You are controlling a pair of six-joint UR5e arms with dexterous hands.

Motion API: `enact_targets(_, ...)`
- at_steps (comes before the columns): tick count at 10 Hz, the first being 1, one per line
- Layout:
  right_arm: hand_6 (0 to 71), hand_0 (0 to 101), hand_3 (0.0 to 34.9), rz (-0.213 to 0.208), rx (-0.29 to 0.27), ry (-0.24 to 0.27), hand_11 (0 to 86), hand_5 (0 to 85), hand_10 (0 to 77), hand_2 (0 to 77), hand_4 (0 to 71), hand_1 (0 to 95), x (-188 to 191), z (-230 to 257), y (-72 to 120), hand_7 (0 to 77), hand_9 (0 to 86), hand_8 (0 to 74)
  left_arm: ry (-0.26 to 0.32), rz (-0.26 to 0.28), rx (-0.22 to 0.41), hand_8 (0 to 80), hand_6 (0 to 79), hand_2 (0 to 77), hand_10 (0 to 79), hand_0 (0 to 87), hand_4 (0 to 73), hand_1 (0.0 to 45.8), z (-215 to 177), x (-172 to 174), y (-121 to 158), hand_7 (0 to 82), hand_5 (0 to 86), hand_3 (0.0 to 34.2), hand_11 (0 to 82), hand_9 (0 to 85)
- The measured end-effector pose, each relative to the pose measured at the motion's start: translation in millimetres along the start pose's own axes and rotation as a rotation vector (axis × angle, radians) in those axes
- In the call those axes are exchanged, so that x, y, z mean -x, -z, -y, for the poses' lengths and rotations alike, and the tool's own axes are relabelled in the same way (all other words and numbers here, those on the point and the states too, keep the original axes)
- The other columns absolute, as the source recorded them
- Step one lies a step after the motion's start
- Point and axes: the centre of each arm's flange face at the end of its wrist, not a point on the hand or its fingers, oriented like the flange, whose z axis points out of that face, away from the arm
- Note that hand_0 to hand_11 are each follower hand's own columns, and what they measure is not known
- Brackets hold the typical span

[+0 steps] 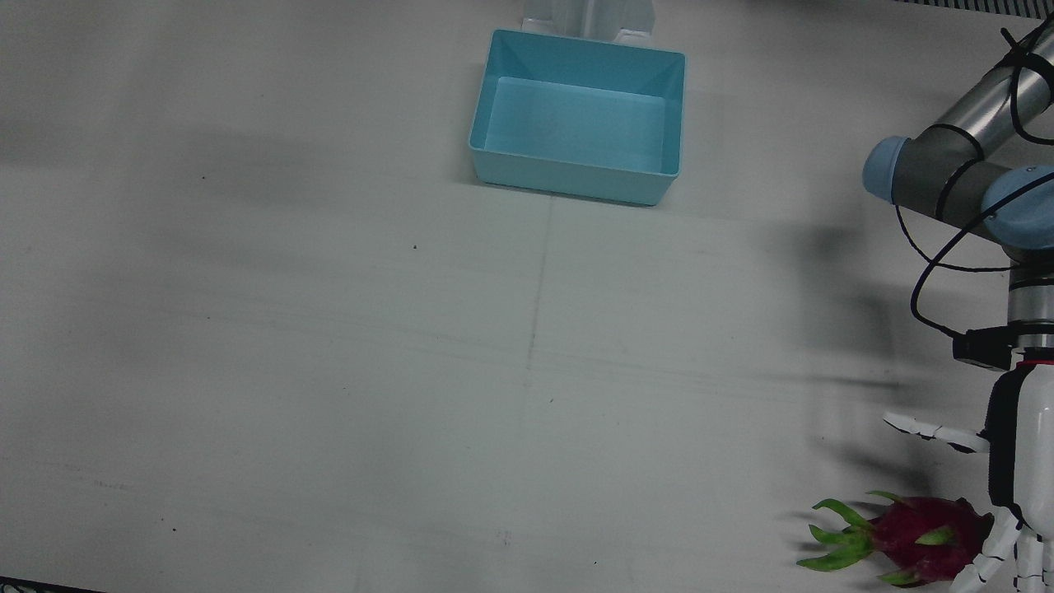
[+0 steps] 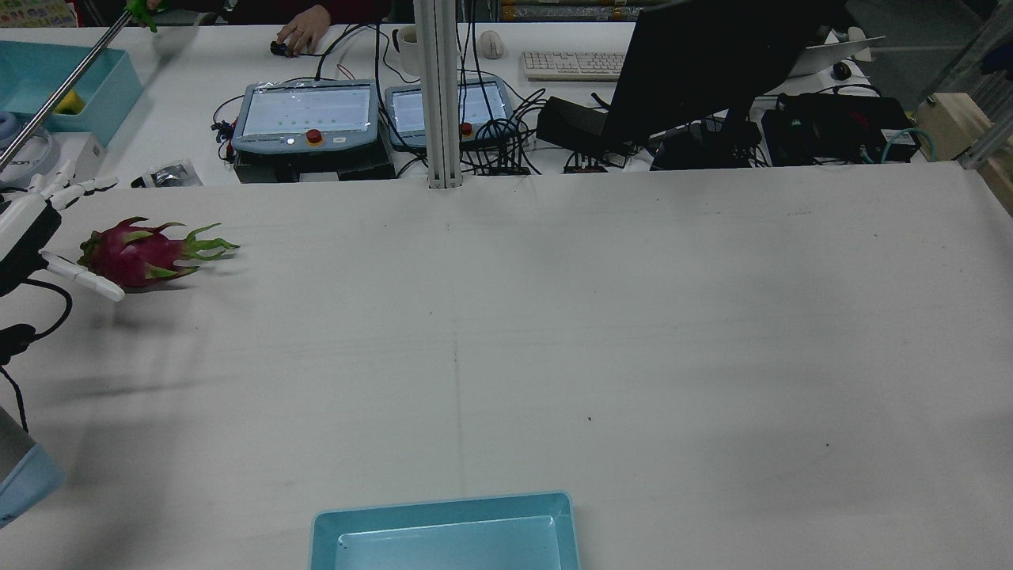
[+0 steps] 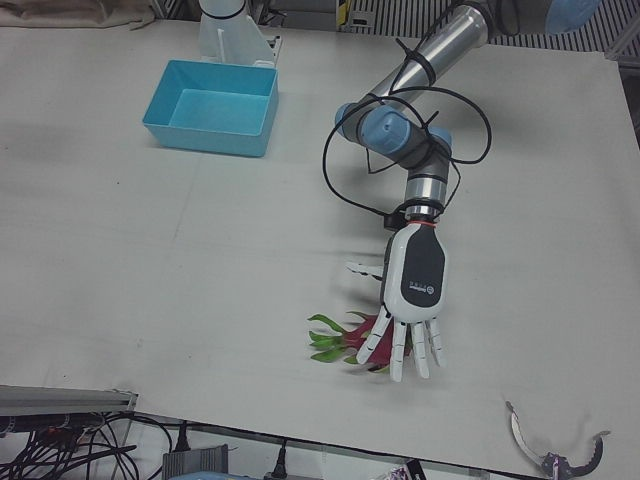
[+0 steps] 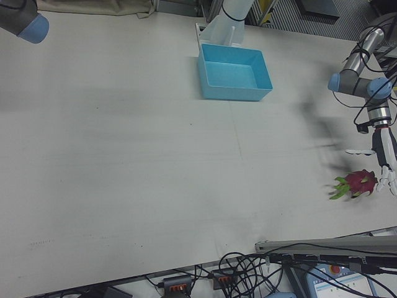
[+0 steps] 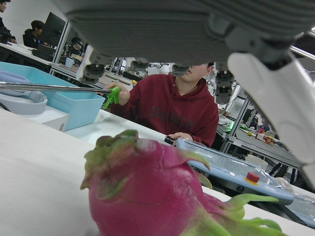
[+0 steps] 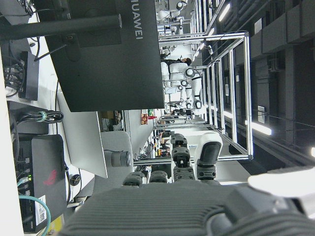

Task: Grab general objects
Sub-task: 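Move the left hand toward the pink dragon fruit on the table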

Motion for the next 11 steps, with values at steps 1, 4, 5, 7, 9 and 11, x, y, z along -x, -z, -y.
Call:
enact_targets(1,0.0,0,0.0,0.000,0.001,0.000,1.1,74.2,0.0,1.6,0.0,6.0,0,0,0.0,0.0,1.1,0.0,-0.020,0.013,-0.024,1.1,1.6,1.1,13.6,55.0,4.9,0.0,-8,1,-10,2.2,12.5,24.6,0.5,0.5)
enact_targets(4,0.0,0,0.0,0.000,0.001,0.000,1.1,74.2,0.0,1.6,0.0,6.0,0,0,-0.1,0.0,1.1,0.0,-0.045,0.017,-0.084,1.1,1.6,1.1,13.6,55.5,4.9,0.0,-14,3,-20,5.4,18.5,21.9,0.5,0.5)
enact_targets(5,0.0,0,0.0,0.000,0.001,0.000,1.1,74.2,0.0,1.6,0.0,6.0,0,0,-0.1,0.0,1.1,0.0,-0.053,0.025,-0.077,1.1,2.2,1.1,13.6,56.3,4.9,0.0,-26,10,-17,5.4,19.6,22.8,1.1,0.5)
enact_targets(7,0.0,0,0.0,0.000,0.000,0.000,1.1,74.2,0.0,1.6,0.0,6.0,0,0,0.0,0.0,1.6,0.0,-0.072,0.038,-0.060,1.1,2.2,1.1,10.9,56.7,4.9,0.0,-58,27,-4,6.5,20.7,18.2,2.7,0.5)
enact_targets(9,0.0,0,0.0,0.000,0.001,0.000,1.1,74.2,0.0,1.6,0.0,6.0,0,-1,0.0,0.0,1.1,0.0,-0.079,0.039,-0.059,1.1,2.2,1.1,9.3,56.9,3.3,0.0,-73,34,2,6.5,22.9,13.5,2.2,0.5)
enact_targets(11,0.0,0,0.0,0.000,0.001,0.000,1.1,74.2,0.0,1.6,0.0,6.0,0,-1,-0.1,0.0,1.1,0.0,-0.087,0.049,-0.064,1.1,1.6,1.1,6.0,57.0,1.6,0.0,-75,36,2,7.6,23.5,11.2,4.4,0.5)
